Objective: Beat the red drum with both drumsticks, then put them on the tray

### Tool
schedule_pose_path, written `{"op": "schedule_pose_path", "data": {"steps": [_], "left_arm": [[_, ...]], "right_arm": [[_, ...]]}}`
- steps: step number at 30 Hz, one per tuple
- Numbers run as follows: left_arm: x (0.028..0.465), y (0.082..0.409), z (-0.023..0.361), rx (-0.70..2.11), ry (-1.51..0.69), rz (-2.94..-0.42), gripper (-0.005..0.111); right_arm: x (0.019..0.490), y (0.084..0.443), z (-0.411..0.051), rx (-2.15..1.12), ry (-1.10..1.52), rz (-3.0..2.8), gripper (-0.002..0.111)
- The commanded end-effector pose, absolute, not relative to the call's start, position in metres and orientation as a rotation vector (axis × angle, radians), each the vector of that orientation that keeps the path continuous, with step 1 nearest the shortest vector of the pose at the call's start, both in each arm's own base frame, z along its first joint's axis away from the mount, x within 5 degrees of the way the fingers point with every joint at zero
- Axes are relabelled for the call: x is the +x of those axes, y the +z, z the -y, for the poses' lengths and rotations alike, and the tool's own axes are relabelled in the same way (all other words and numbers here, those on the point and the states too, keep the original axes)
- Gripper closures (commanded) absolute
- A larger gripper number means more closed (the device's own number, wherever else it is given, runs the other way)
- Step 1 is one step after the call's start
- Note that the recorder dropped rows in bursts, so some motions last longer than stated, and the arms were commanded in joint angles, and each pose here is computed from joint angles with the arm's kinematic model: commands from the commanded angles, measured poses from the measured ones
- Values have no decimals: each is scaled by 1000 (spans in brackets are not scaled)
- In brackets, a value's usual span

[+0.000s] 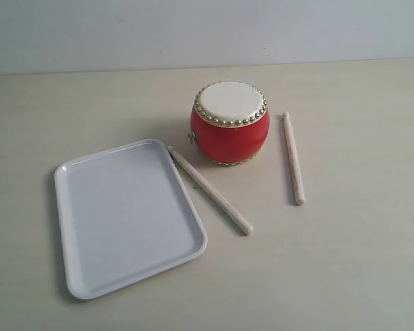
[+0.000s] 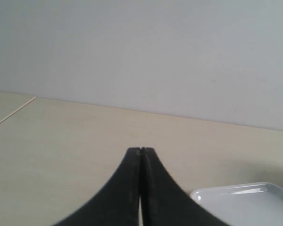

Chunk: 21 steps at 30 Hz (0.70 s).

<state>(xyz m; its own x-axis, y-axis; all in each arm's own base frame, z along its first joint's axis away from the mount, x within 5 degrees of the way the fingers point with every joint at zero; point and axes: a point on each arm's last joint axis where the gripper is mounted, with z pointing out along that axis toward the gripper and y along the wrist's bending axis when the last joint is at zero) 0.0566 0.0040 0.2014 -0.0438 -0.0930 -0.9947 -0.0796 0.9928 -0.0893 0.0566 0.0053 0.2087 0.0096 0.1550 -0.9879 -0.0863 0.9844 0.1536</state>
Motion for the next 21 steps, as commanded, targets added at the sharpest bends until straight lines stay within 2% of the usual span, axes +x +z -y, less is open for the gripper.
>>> {"op": "schedule_pose_path", "data": {"steps": [1, 8, 21], "left_arm": [[56, 202, -4, -132, -20, -1606, 107], [56, 202, -4, -132, -20, -1606, 107], [56, 201, -3, -123, -29, -1611, 107]], "right_arm": [[56, 208, -5, 54, 178, -1541, 108], [56, 208, -5, 73, 199, -1541, 108], [56, 213, -4, 519, 663, -1428, 108]]}}
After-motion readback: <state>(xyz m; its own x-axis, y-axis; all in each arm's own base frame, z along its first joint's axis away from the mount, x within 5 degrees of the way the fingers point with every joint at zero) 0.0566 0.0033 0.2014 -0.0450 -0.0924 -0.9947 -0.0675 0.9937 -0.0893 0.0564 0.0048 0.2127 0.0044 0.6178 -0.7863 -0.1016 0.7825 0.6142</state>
